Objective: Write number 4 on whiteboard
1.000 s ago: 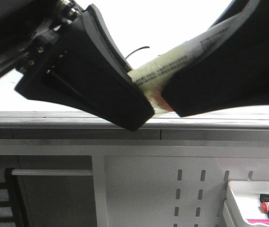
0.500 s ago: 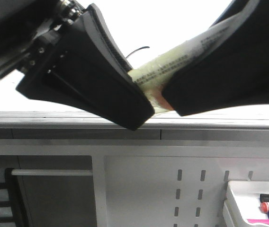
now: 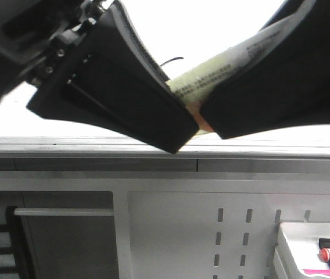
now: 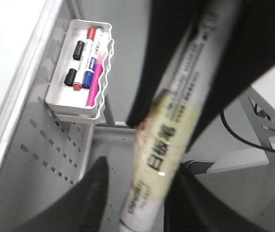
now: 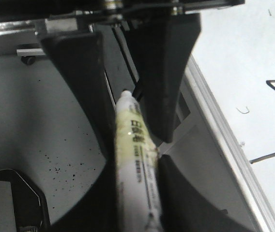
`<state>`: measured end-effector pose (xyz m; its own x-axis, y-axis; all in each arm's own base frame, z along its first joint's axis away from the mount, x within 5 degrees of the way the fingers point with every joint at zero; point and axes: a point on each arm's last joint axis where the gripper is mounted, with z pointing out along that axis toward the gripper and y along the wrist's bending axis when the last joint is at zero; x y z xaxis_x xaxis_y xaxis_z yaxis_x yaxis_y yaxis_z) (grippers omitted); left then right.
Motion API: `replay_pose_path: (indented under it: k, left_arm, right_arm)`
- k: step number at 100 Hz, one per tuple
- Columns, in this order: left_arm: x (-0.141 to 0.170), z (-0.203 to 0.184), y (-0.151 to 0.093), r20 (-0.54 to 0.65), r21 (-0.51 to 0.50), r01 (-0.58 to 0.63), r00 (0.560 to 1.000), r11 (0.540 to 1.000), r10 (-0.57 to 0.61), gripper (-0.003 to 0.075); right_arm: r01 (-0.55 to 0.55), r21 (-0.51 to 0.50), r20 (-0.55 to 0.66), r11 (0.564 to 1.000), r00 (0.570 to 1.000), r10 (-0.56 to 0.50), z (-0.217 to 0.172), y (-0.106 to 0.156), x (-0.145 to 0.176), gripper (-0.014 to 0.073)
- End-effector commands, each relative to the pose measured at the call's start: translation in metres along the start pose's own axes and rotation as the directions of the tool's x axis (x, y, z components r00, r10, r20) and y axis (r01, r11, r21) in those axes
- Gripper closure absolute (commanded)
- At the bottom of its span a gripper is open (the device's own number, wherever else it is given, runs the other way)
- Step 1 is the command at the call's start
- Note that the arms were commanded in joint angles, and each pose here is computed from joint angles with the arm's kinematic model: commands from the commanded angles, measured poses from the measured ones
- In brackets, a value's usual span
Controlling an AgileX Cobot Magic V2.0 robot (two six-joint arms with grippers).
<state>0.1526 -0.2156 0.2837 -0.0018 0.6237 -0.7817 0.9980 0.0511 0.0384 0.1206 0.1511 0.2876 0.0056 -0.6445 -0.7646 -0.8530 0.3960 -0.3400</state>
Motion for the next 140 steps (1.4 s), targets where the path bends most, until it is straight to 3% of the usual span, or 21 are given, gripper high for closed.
replay_pose_path:
  k: [1, 16, 37, 65, 70, 89, 96, 126, 140]
  left_arm:
    - [-0.017, -0.011, 0.002, 0.097, -0.041, 0.049, 0.994, 0.998, -0.045, 0.0323]
    - [-0.018, -0.011, 0.002, 0.1, -0.041, 0.052, 0.994, 0.998, -0.048, 0.0398]
    - [-0.018, -0.011, 0.002, 0.1, -0.041, 0.052, 0.994, 0.998, -0.048, 0.0741]
    - [-0.017, -0.011, 0.003, 0.097, -0.051, 0.047, 0.994, 0.998, -0.042, 0.0741]
    - [-0.017, -0.011, 0.003, 0.097, -0.051, 0.047, 0.994, 0.998, -0.042, 0.0741]
    - [-0.017, -0.011, 0.004, 0.1, -0.058, 0.053, 0.994, 0.997, -0.047, 0.0741]
    - [-0.018, -0.011, 0.005, 0.105, -0.072, 0.071, 0.993, 0.995, -0.063, 0.0741]
    - [-0.021, -0.012, 0.016, 0.174, -0.17, 0.173, 0.974, 0.97, -0.143, 0.0741]
    - [-0.013, -0.011, 0.026, 0.228, -0.276, 0.29, 0.946, 0.916, -0.231, 0.0741]
  right_arm:
    - [0.004, 0.043, 0.099, 0.999, 0.995, -0.008, -0.007, -0.006, -0.014, 0.0641]
    - [0.004, 0.043, 0.099, 0.999, 0.995, -0.008, -0.007, -0.006, -0.014, 0.0641]
    - [0.004, 0.043, 0.099, 0.999, 0.995, -0.008, -0.007, -0.006, -0.014, 0.0641]
    - [0.004, 0.043, 0.099, 0.999, 0.995, -0.008, -0.007, -0.006, -0.014, 0.062]
    - [0.004, 0.043, 0.099, 0.999, 0.995, -0.008, -0.007, -0.006, -0.014, 0.0573]
    - [0.015, 0.063, 0.108, 0.998, 0.994, -0.021, -0.008, -0.009, -0.016, 0.0214]
    - [0.008, 0.082, 0.121, 0.997, 0.993, -0.018, -0.013, -0.014, -0.019, 0.0147]
    - [-0.025, 0.189, 0.205, 0.982, 0.979, -0.015, -0.043, -0.029, -0.026, 0.0137]
    - [-0.081, 0.249, 0.239, 0.965, 0.971, 0.02, -0.063, -0.036, -0.022, 0.0152]
